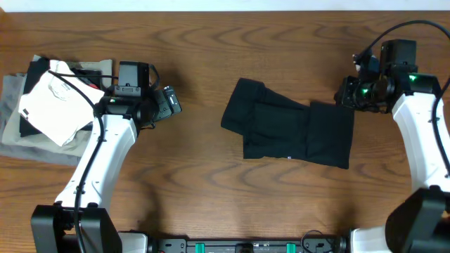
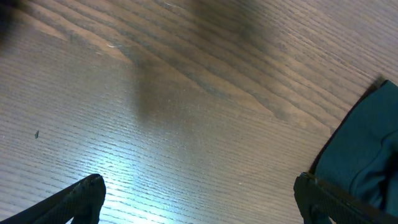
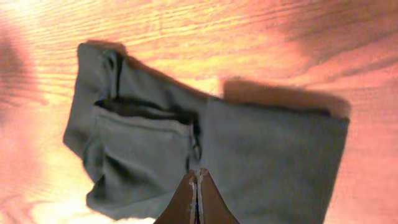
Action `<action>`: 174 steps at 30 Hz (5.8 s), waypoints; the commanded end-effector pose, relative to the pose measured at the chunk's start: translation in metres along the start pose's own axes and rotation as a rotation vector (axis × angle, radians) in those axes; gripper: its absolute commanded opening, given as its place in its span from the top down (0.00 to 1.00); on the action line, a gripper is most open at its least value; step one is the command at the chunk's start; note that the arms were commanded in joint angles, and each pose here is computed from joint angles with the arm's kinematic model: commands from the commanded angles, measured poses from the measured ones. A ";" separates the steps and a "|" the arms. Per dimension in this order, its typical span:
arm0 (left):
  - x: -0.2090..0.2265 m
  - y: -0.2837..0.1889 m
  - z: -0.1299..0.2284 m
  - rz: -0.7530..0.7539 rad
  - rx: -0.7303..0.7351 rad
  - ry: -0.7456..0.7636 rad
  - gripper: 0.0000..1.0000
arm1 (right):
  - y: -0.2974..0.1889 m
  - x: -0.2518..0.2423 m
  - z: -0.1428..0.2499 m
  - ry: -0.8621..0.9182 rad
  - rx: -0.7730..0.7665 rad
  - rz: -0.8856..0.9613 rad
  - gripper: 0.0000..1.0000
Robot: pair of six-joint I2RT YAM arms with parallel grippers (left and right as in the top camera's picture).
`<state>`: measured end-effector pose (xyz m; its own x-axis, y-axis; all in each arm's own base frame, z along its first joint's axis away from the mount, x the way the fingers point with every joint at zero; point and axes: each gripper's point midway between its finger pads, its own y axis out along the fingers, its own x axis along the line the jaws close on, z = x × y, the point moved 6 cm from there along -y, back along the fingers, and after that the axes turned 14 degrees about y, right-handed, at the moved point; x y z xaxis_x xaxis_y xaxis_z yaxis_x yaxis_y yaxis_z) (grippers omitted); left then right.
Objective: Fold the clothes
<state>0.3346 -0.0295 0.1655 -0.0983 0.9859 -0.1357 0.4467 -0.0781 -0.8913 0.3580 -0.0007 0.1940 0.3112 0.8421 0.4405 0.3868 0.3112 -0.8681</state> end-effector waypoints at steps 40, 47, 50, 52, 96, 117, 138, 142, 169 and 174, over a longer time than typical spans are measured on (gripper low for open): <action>0.004 0.002 0.001 -0.016 0.003 0.000 0.02 | 0.004 -0.009 0.053 -0.011 0.333 -0.049 0.99; 0.004 0.002 0.001 -0.016 0.004 0.000 0.02 | 0.049 -0.039 0.094 0.082 0.406 -0.056 0.99; 0.004 0.002 0.001 -0.016 0.004 0.000 0.02 | 0.066 -0.052 0.113 0.143 0.422 -0.049 0.99; 0.004 0.002 0.001 -0.016 0.004 0.000 0.02 | 0.075 -0.060 0.123 0.174 0.426 -0.041 0.99; -0.086 0.078 0.009 0.616 0.083 0.241 0.01 | -0.028 -0.008 0.043 0.051 0.132 0.048 0.40; -0.122 0.120 0.024 0.727 0.061 0.369 0.01 | -0.027 -0.006 0.046 0.032 0.147 0.049 0.43; -0.167 0.128 0.088 0.785 0.388 0.216 0.01 | -0.029 -0.008 0.055 -0.003 0.195 0.061 0.46; -0.170 0.127 0.095 0.769 0.417 0.213 0.01 | -0.029 -0.009 0.057 -0.006 0.203 0.063 0.47; -0.126 0.154 0.047 0.616 0.210 0.172 0.02 | -0.028 -0.006 0.059 -0.011 0.211 0.055 0.50; -0.147 0.155 0.070 0.700 0.317 0.141 0.02 | -0.027 -0.003 0.060 -0.022 0.217 0.054 0.50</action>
<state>0.3880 -0.1875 0.0677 0.3686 0.6759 -0.6383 0.2327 -0.7318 -0.6405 0.2933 0.0102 0.1996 0.3362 0.8611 0.3813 0.1702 0.3427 -0.9239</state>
